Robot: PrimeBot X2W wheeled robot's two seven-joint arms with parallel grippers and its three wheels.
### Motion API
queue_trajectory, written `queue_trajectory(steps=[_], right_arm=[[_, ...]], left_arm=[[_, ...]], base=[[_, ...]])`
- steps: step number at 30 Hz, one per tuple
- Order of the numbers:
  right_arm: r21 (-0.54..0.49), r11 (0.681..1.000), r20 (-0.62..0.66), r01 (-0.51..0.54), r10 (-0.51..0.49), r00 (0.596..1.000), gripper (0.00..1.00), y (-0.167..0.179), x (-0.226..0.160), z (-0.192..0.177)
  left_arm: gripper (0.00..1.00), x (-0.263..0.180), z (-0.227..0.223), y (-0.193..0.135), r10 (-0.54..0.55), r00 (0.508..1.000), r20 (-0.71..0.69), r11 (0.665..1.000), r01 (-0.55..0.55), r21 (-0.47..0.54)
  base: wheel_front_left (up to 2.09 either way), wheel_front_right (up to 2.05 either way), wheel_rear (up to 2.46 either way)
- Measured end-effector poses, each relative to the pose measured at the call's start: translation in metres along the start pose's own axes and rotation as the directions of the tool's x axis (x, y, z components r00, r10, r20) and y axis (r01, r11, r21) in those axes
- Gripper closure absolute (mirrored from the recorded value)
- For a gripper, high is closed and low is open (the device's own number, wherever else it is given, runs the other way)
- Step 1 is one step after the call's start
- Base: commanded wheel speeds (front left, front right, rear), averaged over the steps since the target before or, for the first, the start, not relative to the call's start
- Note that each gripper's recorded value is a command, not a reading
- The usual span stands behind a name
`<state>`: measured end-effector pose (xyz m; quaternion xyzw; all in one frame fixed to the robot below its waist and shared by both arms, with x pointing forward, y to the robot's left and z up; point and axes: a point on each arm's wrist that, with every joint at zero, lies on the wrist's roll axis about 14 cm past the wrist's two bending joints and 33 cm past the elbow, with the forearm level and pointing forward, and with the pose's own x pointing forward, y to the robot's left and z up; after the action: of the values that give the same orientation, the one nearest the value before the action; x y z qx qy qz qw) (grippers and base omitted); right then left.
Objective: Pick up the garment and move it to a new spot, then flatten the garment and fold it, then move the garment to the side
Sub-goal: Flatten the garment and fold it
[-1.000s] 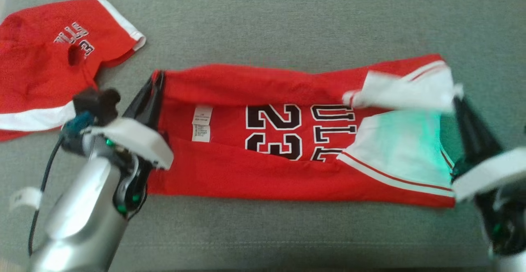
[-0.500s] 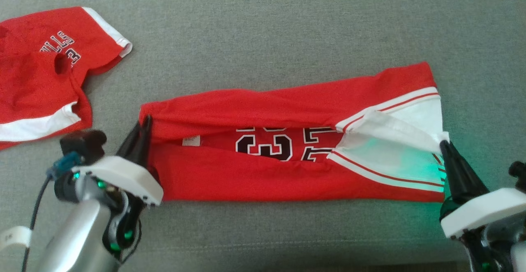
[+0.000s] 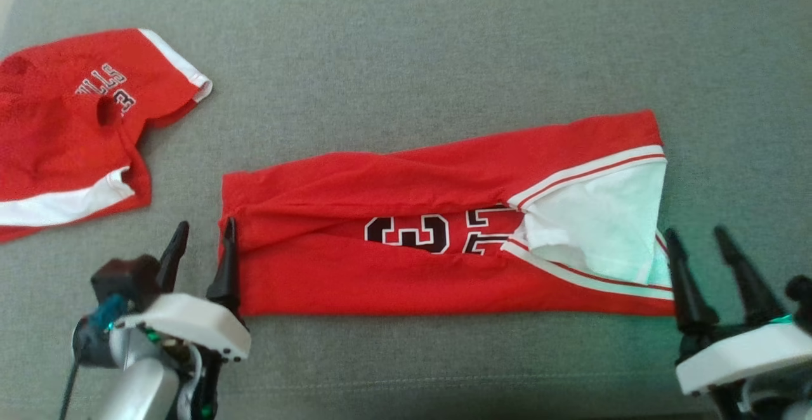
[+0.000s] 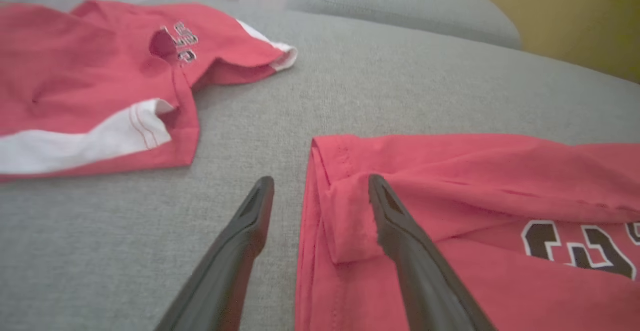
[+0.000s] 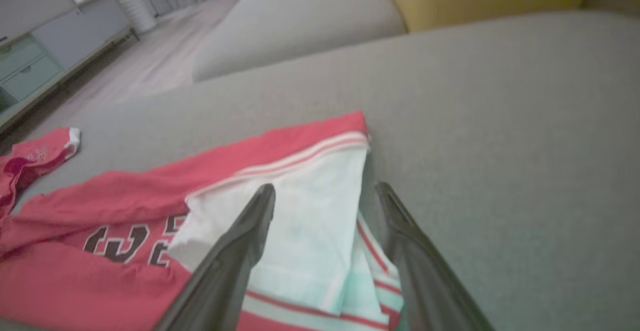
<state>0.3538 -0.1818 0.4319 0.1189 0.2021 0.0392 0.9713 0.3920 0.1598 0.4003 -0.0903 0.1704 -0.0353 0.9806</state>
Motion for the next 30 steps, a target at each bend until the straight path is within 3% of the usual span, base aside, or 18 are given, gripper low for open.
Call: queue_trajectory(steps=[9,13,27,30], right_arm=[[-0.129,0.992,0.212,0.013,0.014,0.977,0.00,0.011,-0.014,0.059],[-0.146,0.989,0.252,0.002,0.035,0.967,0.00,0.018,-0.016,0.073],[-0.144,0.990,0.202,-0.012,0.042,0.978,0.00,0.020,-0.011,0.059],[-0.148,0.989,0.139,-0.009,0.030,0.990,0.00,0.013,-0.003,0.045]], left_arm=[[0.00,-0.024,0.075,-0.017,0.011,0.959,0.284,0.998,-0.030,0.063],[0.00,-0.034,0.084,-0.025,-0.010,0.947,0.321,0.997,-0.014,0.071],[0.00,-0.035,0.078,-0.024,-0.011,0.951,0.308,0.996,-0.016,0.088],[0.00,-0.031,0.076,-0.024,-0.014,0.954,0.301,0.996,-0.014,0.089]], base=[[0.00,0.00,0.00],[0.00,0.00,0.00],[0.00,0.00,0.00],[0.00,0.00,0.00]])
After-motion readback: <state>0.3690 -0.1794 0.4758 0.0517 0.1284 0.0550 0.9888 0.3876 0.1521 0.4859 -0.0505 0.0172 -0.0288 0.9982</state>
